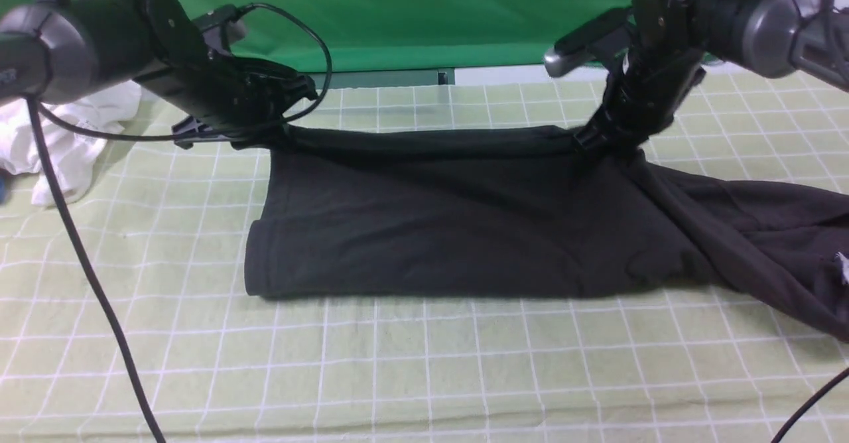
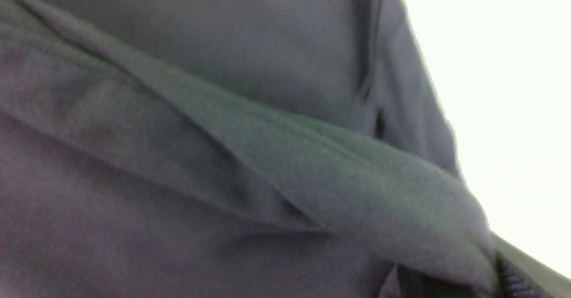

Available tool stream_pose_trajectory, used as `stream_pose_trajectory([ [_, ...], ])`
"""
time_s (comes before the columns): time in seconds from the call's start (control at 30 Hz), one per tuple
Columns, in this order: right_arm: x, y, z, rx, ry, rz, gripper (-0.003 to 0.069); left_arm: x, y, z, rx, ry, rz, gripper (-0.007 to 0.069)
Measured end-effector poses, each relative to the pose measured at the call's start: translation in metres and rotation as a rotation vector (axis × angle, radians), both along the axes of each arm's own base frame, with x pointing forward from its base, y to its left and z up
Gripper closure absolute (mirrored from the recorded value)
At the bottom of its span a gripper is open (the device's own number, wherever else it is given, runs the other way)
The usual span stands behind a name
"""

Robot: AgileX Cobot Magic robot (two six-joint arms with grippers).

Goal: Fold a long-sleeved shirt over a green coffee tablecloth.
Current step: 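Fold the black garment in half by bringing its near edge over to the far edge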

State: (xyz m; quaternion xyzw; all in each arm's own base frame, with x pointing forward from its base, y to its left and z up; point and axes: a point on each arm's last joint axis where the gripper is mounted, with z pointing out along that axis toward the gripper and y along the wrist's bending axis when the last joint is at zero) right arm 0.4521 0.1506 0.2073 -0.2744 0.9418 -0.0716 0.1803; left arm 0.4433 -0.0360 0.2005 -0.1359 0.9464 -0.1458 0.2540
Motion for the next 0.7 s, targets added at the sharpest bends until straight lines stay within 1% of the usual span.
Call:
stream_pose_trajectory([
  [0.13,0.009,0.003,0.001,0.009,-0.025,0.003,0.0611,0.003,0.004,0.0,0.005,-0.029,0.02,0.0601],
  [0.27,0.017,0.006,-0.016,0.01,-0.044,0.015,0.0603,0.008,0.006,0.003,0.013,-0.089,0.038,0.0601],
  [0.4,0.024,0.008,-0.028,0.007,-0.078,0.032,0.0564,0.01,0.007,0.004,0.017,-0.119,0.047,0.0598],
  [0.47,0.029,0.009,-0.032,0.009,-0.115,0.048,0.0491,0.013,0.007,0.0,0.019,-0.13,0.055,0.0584],
  [0.53,0.032,0.01,-0.031,0.008,-0.153,0.062,0.0416,0.017,0.008,-0.011,0.014,-0.122,0.073,0.0545],
  [0.6,0.034,0.01,-0.03,0.005,-0.175,0.071,0.038,0.018,0.008,-0.019,0.013,-0.109,0.08,0.0509],
  [0.63,0.035,0.009,-0.03,-0.003,-0.188,0.077,0.0359,0.019,0.009,-0.027,0.009,-0.09,0.088,0.0472],
  [0.7,0.036,0.007,-0.029,-0.017,-0.198,0.08,0.034,0.02,0.01,-0.035,0.005,-0.063,0.094,0.04],
])
